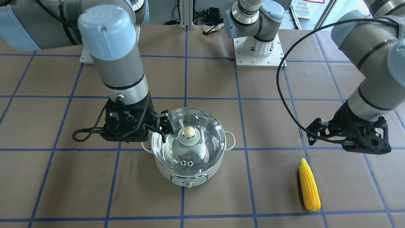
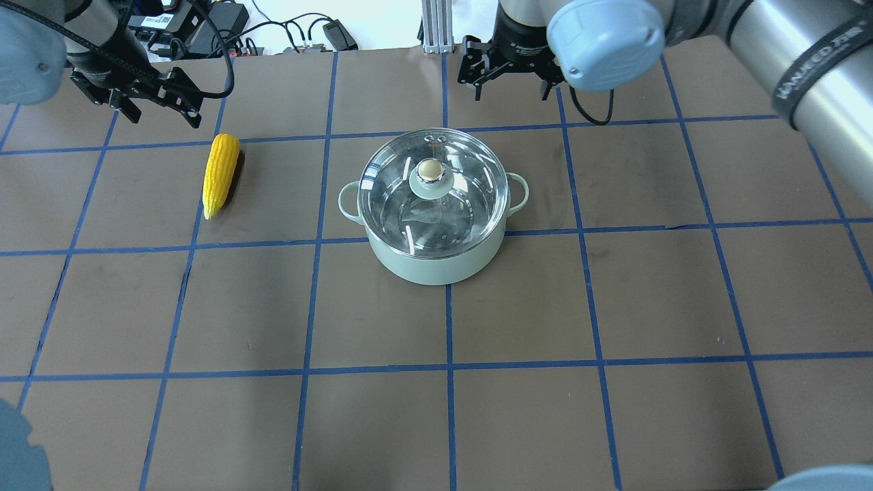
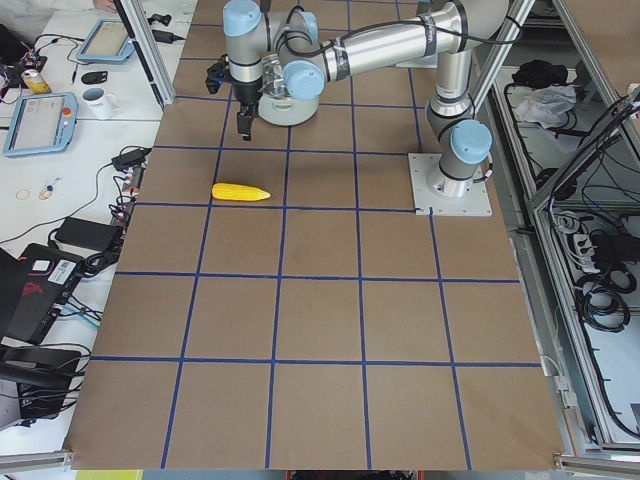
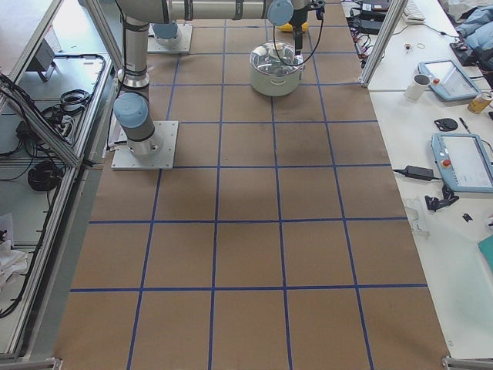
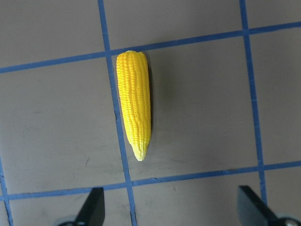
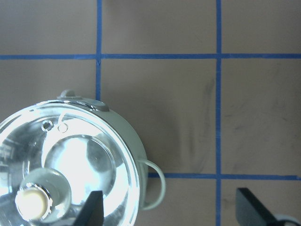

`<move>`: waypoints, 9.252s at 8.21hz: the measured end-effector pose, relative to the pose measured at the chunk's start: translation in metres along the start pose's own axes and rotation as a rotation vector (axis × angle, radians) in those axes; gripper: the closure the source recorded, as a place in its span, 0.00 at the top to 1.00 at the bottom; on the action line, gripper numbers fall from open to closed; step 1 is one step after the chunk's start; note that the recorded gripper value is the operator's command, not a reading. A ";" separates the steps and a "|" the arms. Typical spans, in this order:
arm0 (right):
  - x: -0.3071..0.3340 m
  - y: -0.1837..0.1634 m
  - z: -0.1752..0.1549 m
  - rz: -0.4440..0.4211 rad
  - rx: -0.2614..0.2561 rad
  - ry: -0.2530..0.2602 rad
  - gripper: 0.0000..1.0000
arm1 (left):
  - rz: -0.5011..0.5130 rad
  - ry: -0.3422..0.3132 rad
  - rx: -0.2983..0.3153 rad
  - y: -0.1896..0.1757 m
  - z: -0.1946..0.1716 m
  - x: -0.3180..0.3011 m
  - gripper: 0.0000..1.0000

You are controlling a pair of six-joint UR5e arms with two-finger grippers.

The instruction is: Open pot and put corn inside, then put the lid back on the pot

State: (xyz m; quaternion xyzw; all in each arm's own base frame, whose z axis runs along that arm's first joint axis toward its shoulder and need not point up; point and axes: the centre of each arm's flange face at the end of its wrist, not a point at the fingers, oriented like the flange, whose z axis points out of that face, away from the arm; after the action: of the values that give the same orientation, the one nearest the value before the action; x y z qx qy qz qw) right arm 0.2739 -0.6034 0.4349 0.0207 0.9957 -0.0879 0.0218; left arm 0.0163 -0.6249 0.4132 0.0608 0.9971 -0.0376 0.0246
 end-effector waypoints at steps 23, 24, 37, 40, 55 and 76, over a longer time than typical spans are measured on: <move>0.190 0.001 -0.086 -0.049 -0.124 -0.024 0.09 | -0.085 0.127 -0.010 -0.038 0.088 -0.012 0.00; 0.225 0.005 -0.096 -0.075 -0.138 -0.022 0.07 | -0.095 0.111 0.020 -0.037 0.057 0.029 0.00; 0.321 0.016 -0.089 -0.122 -0.182 -0.021 0.07 | -0.140 0.191 -0.144 0.014 0.100 0.358 0.17; 0.313 0.012 -0.090 -0.096 -0.156 -0.008 0.08 | -0.132 0.186 -0.157 0.015 0.109 0.365 1.00; -0.004 0.008 0.008 -0.032 -0.070 -0.095 0.07 | -0.127 0.028 0.028 0.008 -0.100 0.121 1.00; -0.091 0.053 0.076 -0.121 -0.099 -0.084 0.17 | -0.149 0.037 -0.042 0.077 -0.105 0.156 1.00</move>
State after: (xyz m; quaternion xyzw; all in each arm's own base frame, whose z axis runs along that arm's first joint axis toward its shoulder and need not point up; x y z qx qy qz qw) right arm 0.3705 -0.5685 0.3549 -0.0445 0.9964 -0.0407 0.0590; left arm -0.1340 -0.5219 0.5043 -0.0136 0.9997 -0.0172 0.0047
